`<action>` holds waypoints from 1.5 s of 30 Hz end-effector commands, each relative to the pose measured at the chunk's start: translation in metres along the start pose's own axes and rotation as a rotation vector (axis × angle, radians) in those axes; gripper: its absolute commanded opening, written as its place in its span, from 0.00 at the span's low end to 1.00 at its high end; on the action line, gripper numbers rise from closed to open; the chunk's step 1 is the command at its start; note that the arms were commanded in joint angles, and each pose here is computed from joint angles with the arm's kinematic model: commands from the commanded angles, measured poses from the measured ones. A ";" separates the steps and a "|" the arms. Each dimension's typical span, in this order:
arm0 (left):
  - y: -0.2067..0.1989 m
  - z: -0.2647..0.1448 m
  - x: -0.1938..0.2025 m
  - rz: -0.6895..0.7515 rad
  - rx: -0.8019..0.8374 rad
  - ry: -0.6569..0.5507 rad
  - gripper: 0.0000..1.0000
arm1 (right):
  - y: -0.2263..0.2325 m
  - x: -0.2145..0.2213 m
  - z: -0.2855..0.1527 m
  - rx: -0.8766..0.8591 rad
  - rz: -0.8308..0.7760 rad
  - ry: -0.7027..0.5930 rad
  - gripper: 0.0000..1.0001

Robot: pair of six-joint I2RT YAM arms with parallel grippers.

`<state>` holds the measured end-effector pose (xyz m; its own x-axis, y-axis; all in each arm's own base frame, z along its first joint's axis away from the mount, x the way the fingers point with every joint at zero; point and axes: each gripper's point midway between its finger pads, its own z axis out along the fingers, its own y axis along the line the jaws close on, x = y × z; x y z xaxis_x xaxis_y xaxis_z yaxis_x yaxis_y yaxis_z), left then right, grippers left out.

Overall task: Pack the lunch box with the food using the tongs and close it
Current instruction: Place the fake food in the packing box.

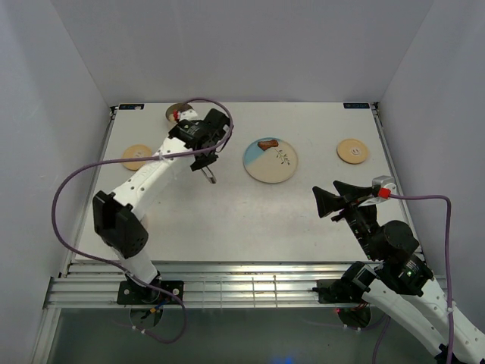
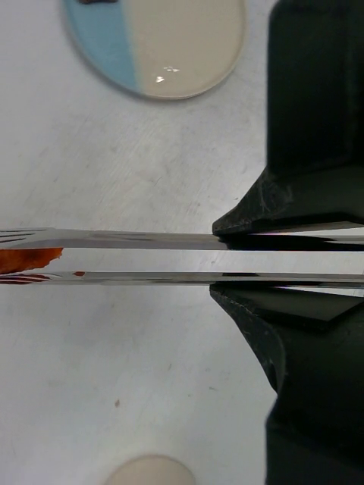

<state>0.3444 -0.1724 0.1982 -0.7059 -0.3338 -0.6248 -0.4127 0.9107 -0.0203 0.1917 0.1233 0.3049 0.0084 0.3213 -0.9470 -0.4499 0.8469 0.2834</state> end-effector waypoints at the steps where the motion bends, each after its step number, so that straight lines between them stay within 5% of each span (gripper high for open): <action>1: 0.066 -0.036 -0.018 -0.194 -0.131 -0.088 0.00 | 0.001 -0.010 0.003 0.003 0.004 -0.038 0.74; 10: 0.160 -0.065 -0.006 -0.526 -0.116 -0.120 0.00 | 0.004 -0.002 0.009 -0.005 -0.006 -0.010 0.74; 21: 0.233 -0.063 0.023 -0.660 -0.194 -0.184 0.00 | -0.001 0.007 0.015 0.031 -0.025 0.017 0.74; 45: 0.256 -0.043 0.086 -0.870 -0.168 -0.145 0.00 | -0.009 0.028 0.028 0.089 -0.067 0.080 0.74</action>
<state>0.1633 0.0205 0.1838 -0.0943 -0.8065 -0.5836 -0.8247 0.3917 -0.4081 0.2155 0.1392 0.2728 -0.0747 0.2210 -0.9724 -0.3950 0.8888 0.2323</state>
